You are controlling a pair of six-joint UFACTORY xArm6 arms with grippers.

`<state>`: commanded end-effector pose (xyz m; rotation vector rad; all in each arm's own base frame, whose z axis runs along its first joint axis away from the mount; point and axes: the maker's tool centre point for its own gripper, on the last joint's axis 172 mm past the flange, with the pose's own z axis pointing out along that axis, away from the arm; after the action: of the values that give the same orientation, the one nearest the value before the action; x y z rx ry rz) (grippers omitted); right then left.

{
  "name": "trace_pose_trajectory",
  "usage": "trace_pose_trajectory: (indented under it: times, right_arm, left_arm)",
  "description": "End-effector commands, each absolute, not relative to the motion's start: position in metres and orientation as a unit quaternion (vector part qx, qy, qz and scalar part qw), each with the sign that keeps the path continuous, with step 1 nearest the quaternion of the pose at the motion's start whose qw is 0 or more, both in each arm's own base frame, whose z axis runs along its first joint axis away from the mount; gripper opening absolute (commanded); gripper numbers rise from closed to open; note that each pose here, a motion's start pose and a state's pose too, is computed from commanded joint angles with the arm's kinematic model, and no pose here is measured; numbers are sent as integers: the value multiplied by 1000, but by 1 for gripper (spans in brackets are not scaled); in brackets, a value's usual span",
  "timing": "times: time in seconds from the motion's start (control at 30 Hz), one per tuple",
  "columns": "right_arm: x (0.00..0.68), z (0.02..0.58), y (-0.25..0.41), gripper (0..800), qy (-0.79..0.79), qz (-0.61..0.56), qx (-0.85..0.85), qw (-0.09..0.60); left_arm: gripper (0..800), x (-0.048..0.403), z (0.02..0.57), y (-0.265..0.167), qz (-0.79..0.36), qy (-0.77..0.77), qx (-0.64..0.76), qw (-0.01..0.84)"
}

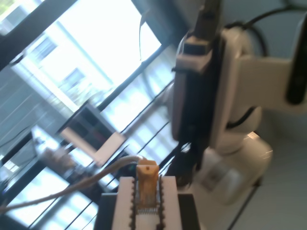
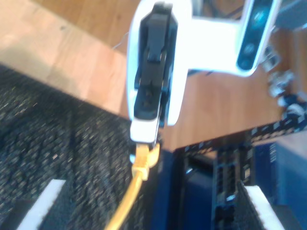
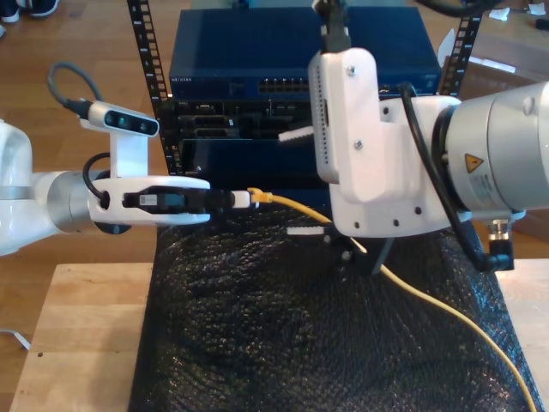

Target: Grab the cable and plug it in

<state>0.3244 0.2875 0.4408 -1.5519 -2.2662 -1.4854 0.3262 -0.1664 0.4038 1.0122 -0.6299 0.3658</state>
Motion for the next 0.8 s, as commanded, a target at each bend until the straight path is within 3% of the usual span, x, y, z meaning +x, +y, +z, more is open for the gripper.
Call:
trace_pose_trajectory:
  times: [0.37, 0.63, 0.8]
  right_arm:
    - [321, 451, 295, 751, -728, -490, -480, 3]
    - [321, 451, 297, 667, -717, -495, -490, 20]
    - [319, 441, 298, 568, -716, -491, -496, 29]
  left_arm:
    - [29, 320, 421, -162, 171, -302, 445, 825]
    - [28, 317, 423, -162, 169, -304, 440, 828]
    - [28, 316, 423, -163, 168, -304, 439, 829]
